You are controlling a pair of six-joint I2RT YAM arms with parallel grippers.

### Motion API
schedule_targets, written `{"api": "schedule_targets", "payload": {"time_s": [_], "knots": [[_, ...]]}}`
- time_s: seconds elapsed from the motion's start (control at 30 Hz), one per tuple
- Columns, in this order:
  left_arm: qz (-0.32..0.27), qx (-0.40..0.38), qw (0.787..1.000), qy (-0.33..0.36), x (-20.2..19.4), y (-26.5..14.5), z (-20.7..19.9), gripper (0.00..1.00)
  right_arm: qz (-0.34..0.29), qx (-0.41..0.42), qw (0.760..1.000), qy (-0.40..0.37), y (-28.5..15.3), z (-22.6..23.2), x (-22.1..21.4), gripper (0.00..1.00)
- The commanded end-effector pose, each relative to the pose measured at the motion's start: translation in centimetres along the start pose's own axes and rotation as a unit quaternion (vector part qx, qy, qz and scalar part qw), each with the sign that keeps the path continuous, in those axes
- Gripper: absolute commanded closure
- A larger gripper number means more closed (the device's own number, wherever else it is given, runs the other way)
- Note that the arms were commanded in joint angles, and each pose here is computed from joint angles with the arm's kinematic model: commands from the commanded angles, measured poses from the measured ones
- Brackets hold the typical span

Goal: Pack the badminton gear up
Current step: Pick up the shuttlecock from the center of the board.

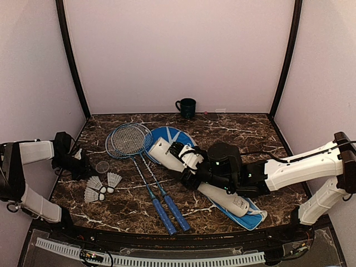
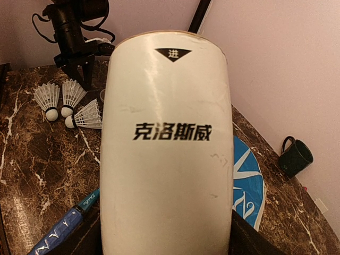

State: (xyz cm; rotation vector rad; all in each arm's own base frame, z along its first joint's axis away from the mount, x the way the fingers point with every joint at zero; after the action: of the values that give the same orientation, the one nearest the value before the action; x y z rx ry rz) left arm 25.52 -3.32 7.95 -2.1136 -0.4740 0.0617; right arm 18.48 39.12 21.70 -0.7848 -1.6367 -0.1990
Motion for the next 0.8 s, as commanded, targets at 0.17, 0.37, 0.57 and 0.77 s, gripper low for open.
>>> {"api": "schedule_targets", "payload": {"time_s": [0.17,0.37,0.57,0.77], "knots": [[0.0,-0.009,1.0,0.012,-0.1,-0.9,-1.0,1.0,-0.03,-0.001,0.999,0.018,0.1,-0.3,0.8,0.29],[-0.03,-0.02,0.999,0.036,0.8,-2.3,-2.2,1.0,-0.03,-0.001,0.999,0.018,0.0,-0.3,0.8,0.29],[-0.066,-0.009,0.996,0.065,1.8,-4.5,-3.3,1.0,-0.028,-0.001,0.999,0.019,0.0,-0.3,0.7,0.28],[-0.111,0.007,0.99,0.086,3.0,-6.8,-4.4,1.0,-0.024,-0.001,1.0,0.016,0.1,-0.2,0.7,0.28]]}}
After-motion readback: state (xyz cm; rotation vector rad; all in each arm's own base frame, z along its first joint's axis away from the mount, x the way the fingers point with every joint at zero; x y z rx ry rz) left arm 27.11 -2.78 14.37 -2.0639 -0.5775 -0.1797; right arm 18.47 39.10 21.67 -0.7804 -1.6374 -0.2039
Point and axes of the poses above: each gripper's point midway between its finger pads, its own y axis out along the fingers, its own z axis along the line the jaws close on, x = y × z, the point moved 3 cm from there along -y, back along the fingers, and after that the axes turned 5 degrees about y, right-handed, at the moved point
